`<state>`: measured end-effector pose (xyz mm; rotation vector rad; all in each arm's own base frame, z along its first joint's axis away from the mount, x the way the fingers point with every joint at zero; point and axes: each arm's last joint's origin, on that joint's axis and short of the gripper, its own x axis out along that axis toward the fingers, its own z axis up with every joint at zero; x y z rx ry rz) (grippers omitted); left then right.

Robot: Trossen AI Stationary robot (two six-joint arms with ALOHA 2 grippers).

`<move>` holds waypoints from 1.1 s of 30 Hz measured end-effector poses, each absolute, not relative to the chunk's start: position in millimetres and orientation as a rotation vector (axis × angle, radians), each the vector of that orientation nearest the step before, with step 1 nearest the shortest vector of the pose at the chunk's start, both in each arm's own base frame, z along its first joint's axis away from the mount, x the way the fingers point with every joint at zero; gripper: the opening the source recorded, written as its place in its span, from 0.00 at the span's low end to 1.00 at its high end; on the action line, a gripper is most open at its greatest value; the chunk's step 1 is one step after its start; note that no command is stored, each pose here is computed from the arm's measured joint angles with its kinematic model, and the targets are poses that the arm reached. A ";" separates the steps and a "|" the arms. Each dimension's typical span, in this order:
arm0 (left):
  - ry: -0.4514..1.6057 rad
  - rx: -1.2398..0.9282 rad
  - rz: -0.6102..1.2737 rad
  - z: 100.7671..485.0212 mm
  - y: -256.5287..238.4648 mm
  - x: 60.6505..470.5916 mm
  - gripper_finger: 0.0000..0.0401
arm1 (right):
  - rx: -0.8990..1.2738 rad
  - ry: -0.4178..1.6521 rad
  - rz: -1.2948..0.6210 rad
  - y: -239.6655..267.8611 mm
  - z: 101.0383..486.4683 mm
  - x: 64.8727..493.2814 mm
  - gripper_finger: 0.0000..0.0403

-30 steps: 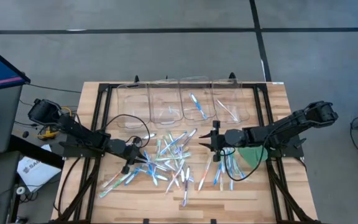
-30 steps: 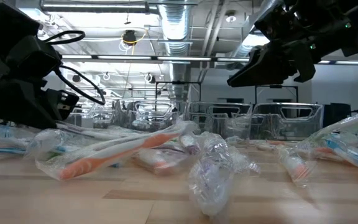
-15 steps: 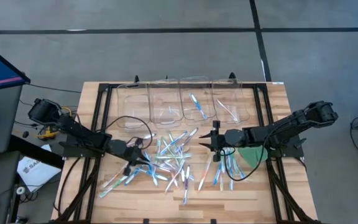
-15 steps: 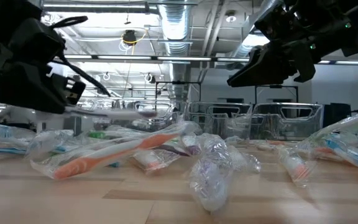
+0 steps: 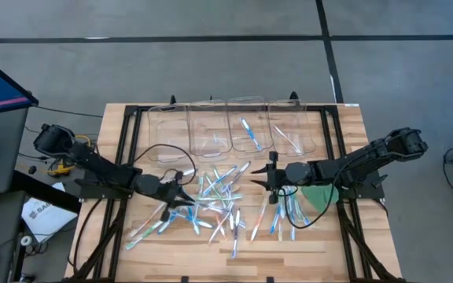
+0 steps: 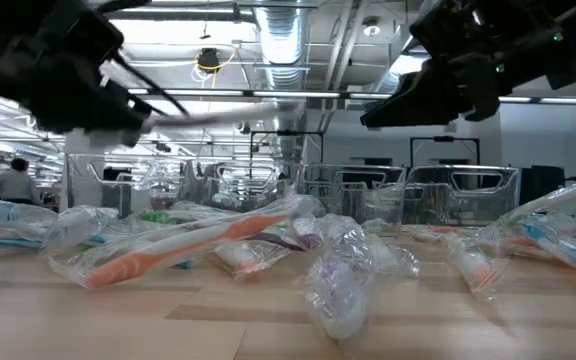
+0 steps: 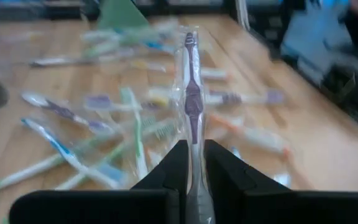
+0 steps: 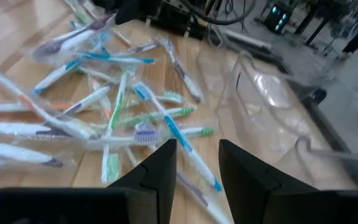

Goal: Pick & Place Toothbrushes
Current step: Put the purple toothbrush into the left transparent bin

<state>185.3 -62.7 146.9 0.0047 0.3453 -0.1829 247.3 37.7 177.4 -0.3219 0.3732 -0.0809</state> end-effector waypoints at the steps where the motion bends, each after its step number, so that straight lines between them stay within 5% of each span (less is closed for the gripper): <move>1: 0.318 -0.008 -0.166 152.7 -62.3 185.7 0.08 | -0.328 0.365 -0.081 37.8 178.2 247.6 0.28; 8: 0.047 -0.070 0.071 212.2 -50.4 173.1 0.09 | -0.329 0.359 -0.081 37.8 178.7 247.8 0.28; 14: 0.097 -0.005 0.532 219.1 -28.1 142.6 0.04 | -0.329 0.360 -0.081 37.9 178.6 247.8 0.28; 21: 0.090 0.046 0.840 222.1 -16.5 124.2 0.03 | -0.329 0.361 -0.080 37.9 178.5 247.7 0.28; 33: 0.137 0.024 0.990 209.6 -4.2 121.5 0.03 | -0.324 0.361 -0.081 38.0 178.5 247.7 0.28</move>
